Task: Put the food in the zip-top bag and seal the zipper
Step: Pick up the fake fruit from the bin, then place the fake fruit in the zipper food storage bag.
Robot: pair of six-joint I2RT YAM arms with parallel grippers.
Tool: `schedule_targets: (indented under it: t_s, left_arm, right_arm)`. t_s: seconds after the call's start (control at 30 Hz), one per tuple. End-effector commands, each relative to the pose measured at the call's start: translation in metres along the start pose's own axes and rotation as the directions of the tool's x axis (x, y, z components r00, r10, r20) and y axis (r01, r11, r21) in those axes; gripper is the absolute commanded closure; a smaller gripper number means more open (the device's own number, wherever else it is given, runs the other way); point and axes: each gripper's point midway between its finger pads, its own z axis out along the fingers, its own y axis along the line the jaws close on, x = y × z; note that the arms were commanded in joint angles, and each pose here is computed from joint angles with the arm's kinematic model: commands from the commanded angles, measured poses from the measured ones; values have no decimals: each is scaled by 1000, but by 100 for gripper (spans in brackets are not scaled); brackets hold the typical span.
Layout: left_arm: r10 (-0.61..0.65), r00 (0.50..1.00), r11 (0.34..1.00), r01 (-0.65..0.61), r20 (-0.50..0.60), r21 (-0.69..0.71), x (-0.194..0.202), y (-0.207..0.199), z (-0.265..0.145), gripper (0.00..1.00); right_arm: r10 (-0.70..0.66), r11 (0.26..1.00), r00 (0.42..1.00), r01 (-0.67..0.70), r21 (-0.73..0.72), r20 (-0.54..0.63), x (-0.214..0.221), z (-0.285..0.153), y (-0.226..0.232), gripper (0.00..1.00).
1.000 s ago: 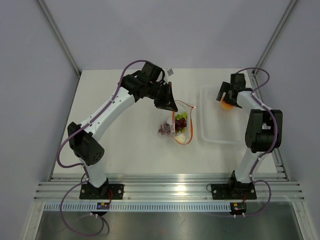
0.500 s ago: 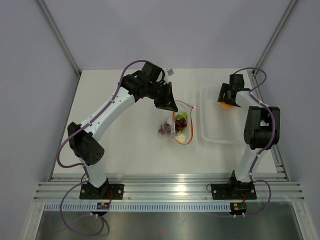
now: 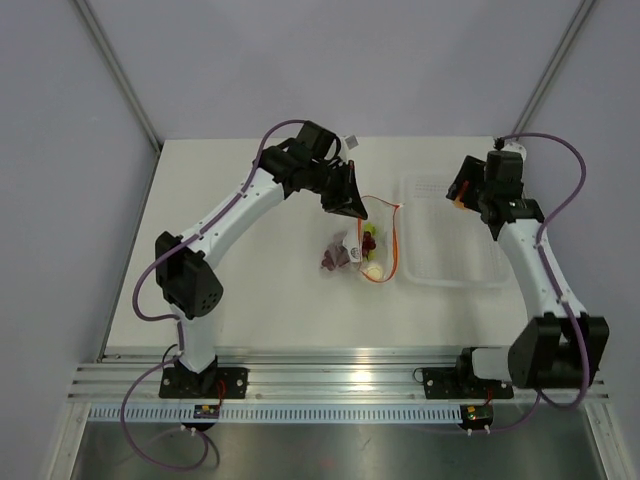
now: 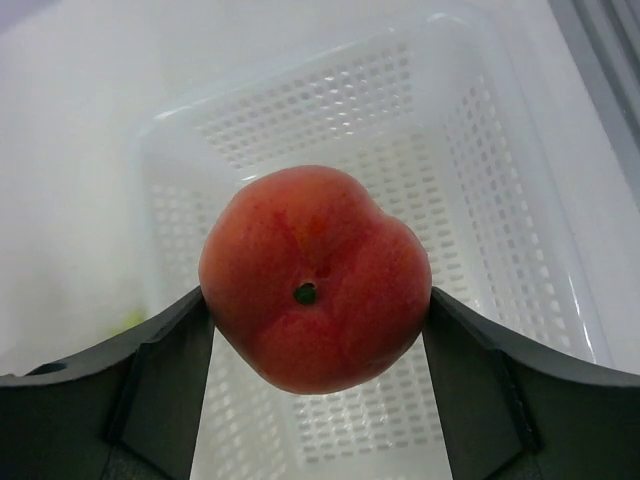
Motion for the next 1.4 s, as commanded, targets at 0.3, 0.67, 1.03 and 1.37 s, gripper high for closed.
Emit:
schedule_targets:
  t_s: [0.3, 0.67, 1.03, 1.37]
  left_arm:
    - [40, 998, 996, -43, 44, 78, -14, -20, -10, 100]
    - [24, 999, 996, -26, 30, 91, -10, -19, -8, 100]
    - [48, 998, 992, -52, 38, 118, -4, -29, -23, 100]
    - [35, 999, 983, -39, 28, 179, -3, -34, -29, 100]
  right_arm:
    - [24, 891, 1000, -15, -455, 14, 32, -184, 106, 48]
    - [-38, 811, 997, -12, -586, -73, 71, -199, 162, 48]
    - [-40, 898, 995, -3, -439, -88, 80, -149, 170, 45]
    - [-37, 900, 995, -7, -435, -93, 74, -144, 180, 4]
